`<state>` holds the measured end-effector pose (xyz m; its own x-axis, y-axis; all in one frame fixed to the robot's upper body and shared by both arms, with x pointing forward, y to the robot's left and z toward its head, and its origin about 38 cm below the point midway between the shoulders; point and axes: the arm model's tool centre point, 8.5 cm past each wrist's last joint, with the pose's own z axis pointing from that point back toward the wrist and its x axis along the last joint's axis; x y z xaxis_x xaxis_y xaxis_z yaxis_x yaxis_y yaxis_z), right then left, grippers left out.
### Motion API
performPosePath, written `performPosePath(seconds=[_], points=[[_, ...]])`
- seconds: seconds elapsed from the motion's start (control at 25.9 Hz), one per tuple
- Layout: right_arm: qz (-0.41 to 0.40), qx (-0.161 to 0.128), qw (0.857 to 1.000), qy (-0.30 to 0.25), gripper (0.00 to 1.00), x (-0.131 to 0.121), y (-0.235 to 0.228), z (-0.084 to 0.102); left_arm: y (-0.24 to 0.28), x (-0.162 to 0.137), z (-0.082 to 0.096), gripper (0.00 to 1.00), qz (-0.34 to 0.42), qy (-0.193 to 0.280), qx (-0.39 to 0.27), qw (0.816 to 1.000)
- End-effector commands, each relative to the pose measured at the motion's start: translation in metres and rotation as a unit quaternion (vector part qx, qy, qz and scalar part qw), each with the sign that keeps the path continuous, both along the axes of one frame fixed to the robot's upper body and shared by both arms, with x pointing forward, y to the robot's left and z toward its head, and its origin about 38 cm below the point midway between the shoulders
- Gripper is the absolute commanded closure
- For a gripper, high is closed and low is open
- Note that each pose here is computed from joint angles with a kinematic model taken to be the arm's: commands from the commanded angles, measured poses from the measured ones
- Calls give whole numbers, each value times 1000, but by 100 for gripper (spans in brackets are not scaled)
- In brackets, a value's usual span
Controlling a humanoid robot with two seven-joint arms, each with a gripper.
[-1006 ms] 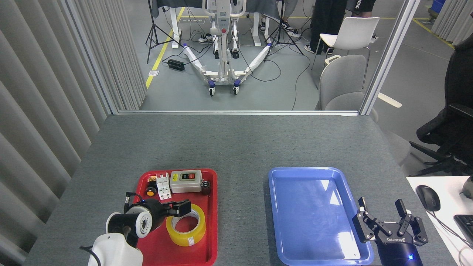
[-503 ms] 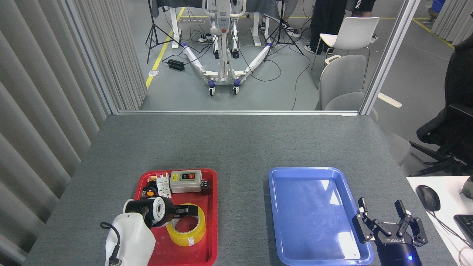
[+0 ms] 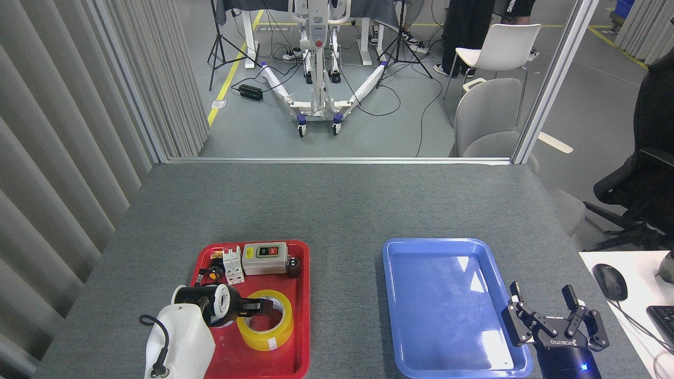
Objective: Place and move tape with both arms
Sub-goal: 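Reach the left gripper into the tape roll on the red tray and grasp it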
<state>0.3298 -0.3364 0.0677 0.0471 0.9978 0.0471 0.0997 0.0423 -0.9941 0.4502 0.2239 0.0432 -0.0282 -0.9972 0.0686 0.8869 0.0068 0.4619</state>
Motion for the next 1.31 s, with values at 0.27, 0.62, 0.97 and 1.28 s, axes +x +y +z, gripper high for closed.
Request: performPosePath(seconds=[0.27,0.62,0.97,1.28], points=[[0,0,1000,2,0,0,0,0,13,-3,-6,3,25,8,17,1000],[0,6,1000,0,0,1,4,0,13,-3,-4,38,22,6,23,999],[0,8,1000,0,0,1,4,0,14,-4,-1,95,-16,6,26,1000],[-1,13,1000,0,0,1,7,-2,12,-12,12,100,18,-30,-35,999]])
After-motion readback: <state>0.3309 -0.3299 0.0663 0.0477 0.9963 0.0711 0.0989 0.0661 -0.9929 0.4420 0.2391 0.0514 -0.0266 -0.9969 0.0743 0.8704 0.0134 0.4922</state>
